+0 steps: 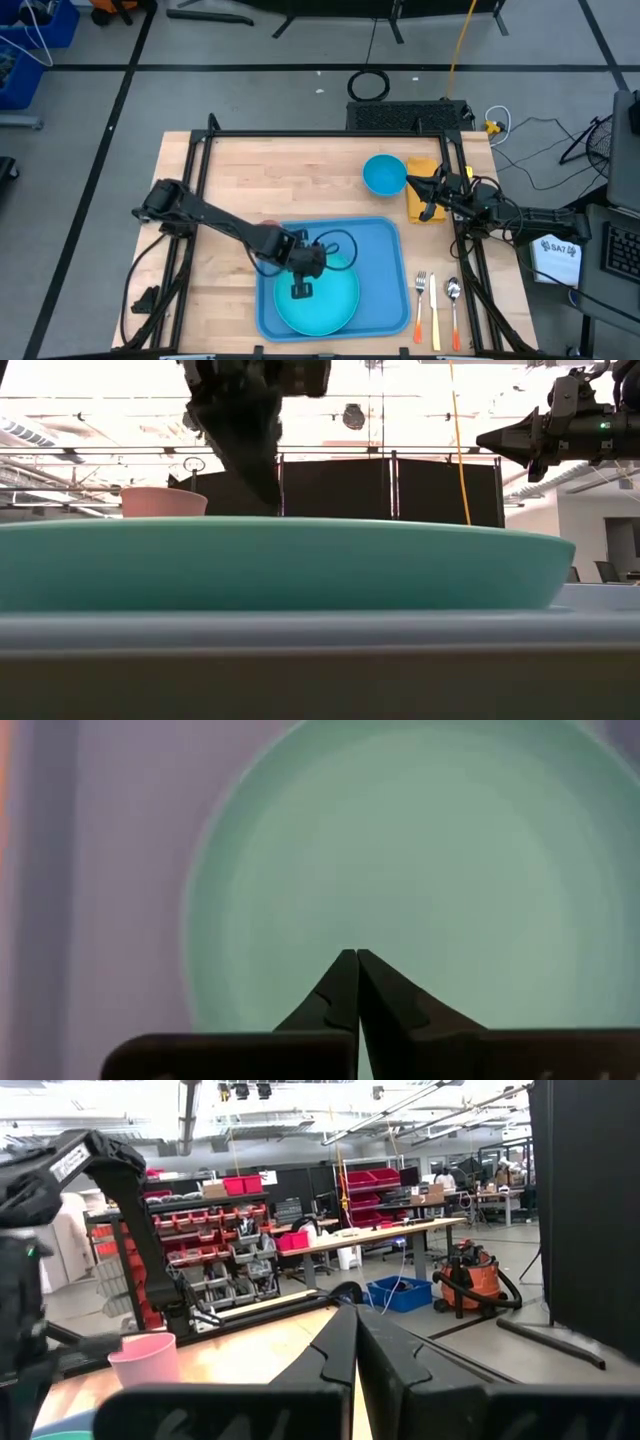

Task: Set up tray
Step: Put the green plate on the serving tray to the bottom right of the pink cup

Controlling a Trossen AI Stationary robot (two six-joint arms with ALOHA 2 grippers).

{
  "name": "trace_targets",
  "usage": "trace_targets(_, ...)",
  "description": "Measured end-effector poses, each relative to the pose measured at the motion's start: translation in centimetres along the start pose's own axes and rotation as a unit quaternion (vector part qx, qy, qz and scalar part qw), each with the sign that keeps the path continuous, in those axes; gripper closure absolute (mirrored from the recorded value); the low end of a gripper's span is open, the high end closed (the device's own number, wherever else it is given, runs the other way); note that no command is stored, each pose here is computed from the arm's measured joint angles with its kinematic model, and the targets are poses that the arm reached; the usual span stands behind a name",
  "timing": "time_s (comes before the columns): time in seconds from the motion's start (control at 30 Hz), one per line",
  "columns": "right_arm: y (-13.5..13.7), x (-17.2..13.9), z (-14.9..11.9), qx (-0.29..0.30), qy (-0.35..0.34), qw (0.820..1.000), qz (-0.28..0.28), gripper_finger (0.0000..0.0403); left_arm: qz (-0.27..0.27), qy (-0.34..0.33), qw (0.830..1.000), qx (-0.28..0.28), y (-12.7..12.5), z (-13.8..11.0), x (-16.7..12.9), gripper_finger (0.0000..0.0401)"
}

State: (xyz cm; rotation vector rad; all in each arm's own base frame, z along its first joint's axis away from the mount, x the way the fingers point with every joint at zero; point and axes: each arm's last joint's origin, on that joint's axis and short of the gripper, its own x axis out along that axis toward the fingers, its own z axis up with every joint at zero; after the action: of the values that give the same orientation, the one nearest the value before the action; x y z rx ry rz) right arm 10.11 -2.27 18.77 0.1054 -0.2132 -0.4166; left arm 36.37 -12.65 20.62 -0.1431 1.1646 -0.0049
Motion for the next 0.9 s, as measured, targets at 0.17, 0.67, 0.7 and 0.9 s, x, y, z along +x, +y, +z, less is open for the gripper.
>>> trace_targets(0.17, 0.0, 0.0, 0.0, 0.003, 0.002, 1.0, 0.0, 0.0401, 0.034, 0.026, 0.999, 0.034, -1.8, 0.3, 2.1, 0.0399)
trace_targets(0.67, 0.0, 0.0, -0.2, 0.01, 0.009, 1.0, -0.001, 0.0401, 0.022, 0.148, 0.986, 0.072, -3.9, 0.7, 5.2, 0.04)
trace_targets(0.7, 0.0, 0.0, -0.2, 0.01, 0.008, 1.0, -0.001, 0.0401, 0.02, 0.15, 0.986, 0.071, -3.9, 0.6, 5.4, 0.04)
trace_targets(0.9, 0.0, 0.0, -0.2, 0.01, 0.008, 1.0, -0.001, 0.0401, 0.017, 0.169, 0.984, 0.054, -3.9, 0.3, 5.4, 0.0401)
